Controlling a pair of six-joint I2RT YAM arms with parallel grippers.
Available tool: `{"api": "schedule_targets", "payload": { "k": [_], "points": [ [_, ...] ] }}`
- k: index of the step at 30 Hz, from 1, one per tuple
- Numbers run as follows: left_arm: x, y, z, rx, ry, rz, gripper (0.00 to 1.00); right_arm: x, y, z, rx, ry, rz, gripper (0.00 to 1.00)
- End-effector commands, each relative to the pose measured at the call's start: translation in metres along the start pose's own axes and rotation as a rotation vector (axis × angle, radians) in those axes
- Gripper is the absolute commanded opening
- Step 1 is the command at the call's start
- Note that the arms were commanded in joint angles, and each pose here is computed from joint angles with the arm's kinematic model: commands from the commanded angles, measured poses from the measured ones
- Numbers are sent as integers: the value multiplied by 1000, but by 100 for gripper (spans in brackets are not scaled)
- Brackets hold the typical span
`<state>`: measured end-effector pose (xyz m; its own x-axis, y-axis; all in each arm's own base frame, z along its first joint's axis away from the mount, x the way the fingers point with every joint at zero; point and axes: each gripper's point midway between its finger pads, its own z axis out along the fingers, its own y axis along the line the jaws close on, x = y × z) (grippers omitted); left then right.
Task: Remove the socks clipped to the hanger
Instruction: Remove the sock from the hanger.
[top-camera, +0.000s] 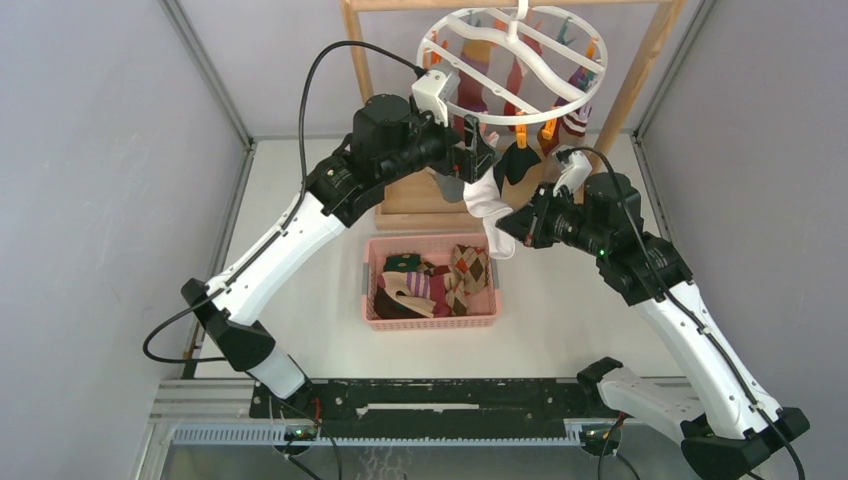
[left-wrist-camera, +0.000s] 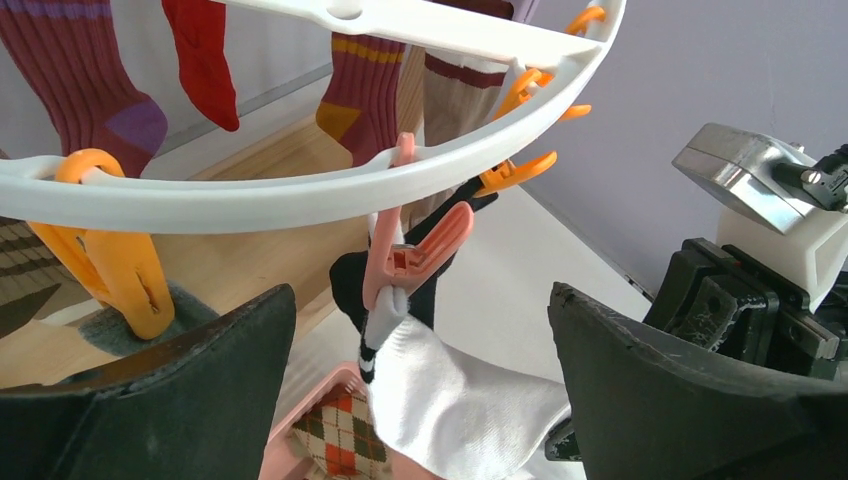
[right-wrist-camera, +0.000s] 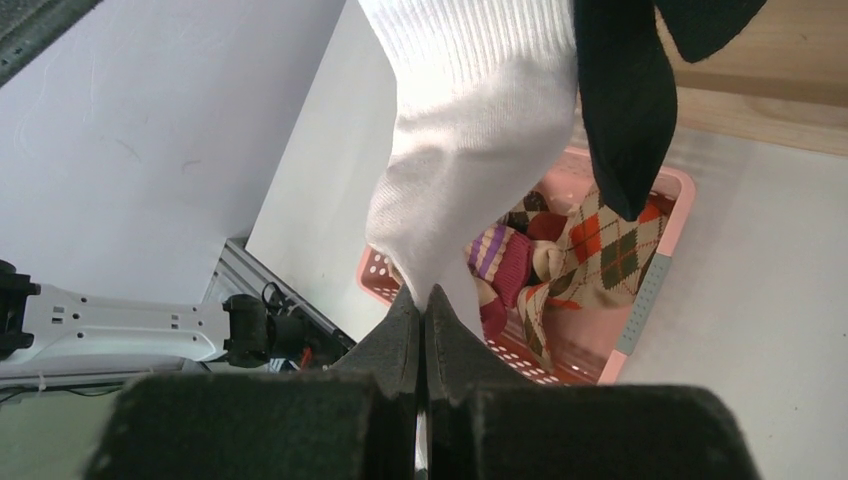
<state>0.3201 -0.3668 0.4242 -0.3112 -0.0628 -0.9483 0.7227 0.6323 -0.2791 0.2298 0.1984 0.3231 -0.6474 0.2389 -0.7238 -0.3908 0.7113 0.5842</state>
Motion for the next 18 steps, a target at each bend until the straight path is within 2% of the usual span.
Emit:
{"api": "schedule_targets", "payload": {
  "k": [1, 7, 13, 18],
  "points": [
    [-37, -15, -15, 53, -107, 27, 100, -8, 12, -8, -29, -35, -26, 0],
    [-41, -15, -11, 54, -124, 26, 99, -6, 12, -6, -28, -26, -26, 0],
    [-40, -20, -1, 89, -127, 19, 72, -6, 14, -6, -34, -24, -27, 0],
    [-42, -17, 6, 80, -154, 11, 67, -1, 16, -7, -41, -7, -23, 0]
  ]
}}
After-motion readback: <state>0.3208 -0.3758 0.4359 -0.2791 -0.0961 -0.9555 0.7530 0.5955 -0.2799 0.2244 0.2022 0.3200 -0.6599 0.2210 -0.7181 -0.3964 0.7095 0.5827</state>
